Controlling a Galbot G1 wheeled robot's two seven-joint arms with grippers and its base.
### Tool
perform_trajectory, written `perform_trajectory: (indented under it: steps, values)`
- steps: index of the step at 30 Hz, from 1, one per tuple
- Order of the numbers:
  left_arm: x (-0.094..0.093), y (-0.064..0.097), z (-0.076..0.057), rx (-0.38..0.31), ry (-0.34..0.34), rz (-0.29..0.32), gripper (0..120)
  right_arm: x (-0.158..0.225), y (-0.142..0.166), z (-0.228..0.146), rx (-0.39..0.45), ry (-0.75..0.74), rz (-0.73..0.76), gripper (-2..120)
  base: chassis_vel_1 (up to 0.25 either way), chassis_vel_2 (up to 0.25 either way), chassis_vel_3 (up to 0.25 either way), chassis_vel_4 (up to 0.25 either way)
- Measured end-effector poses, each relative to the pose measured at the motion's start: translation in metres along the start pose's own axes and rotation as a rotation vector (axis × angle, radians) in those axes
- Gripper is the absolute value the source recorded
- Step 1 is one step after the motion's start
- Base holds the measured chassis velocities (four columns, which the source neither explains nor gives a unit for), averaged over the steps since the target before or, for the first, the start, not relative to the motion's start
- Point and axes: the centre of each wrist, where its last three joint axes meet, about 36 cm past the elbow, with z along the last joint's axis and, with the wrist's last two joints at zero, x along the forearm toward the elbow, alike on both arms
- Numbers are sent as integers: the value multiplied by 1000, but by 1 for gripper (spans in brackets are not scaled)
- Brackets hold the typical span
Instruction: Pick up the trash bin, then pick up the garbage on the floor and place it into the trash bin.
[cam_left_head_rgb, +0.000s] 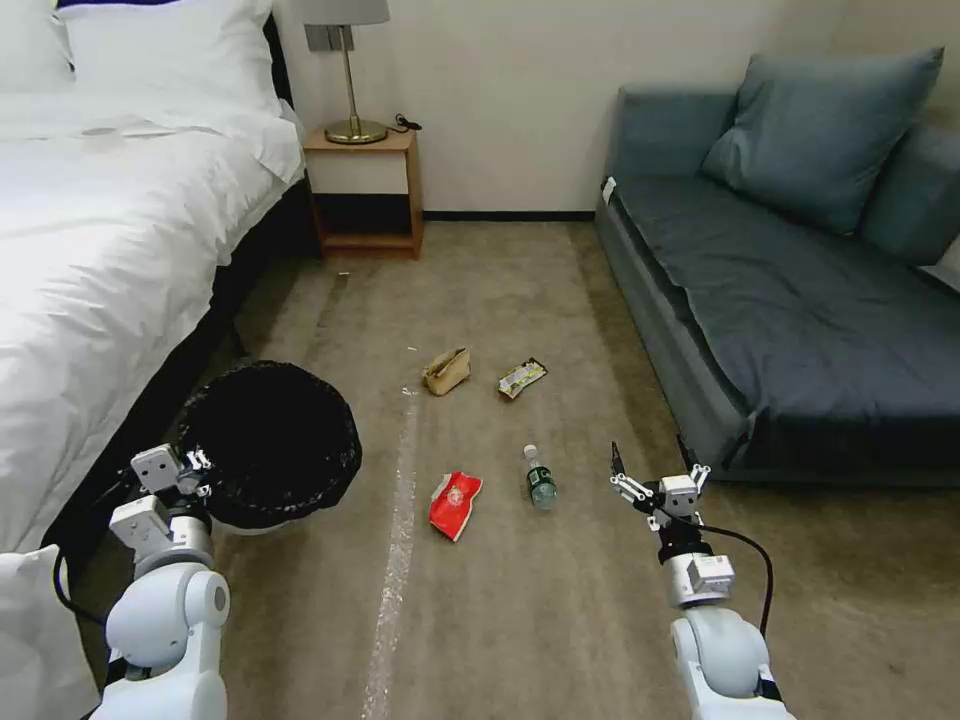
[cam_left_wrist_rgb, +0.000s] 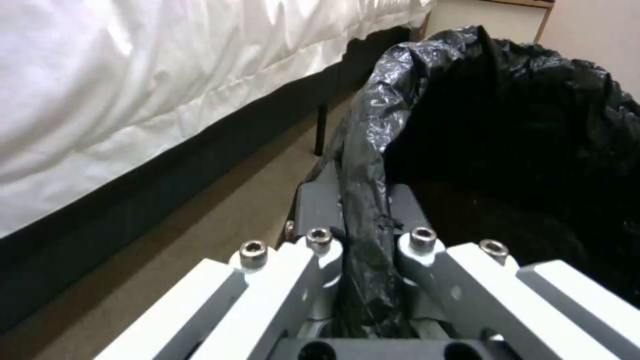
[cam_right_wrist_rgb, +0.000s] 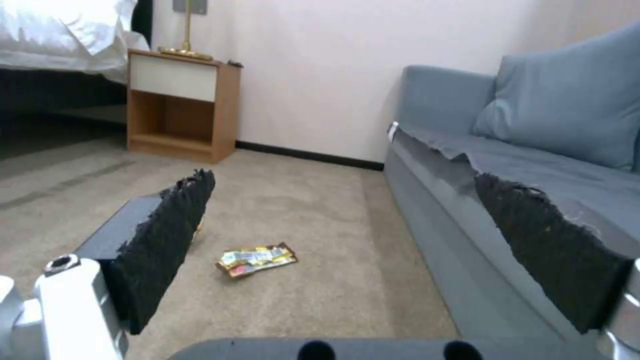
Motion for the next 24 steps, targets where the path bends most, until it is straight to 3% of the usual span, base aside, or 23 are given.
perform_trajectory:
  steps: [24]
  values:
    - [2, 2, -1, -10, -8, -5, 4, 1, -5, -1, -11, -19, -19, 100, 0, 0, 0, 0]
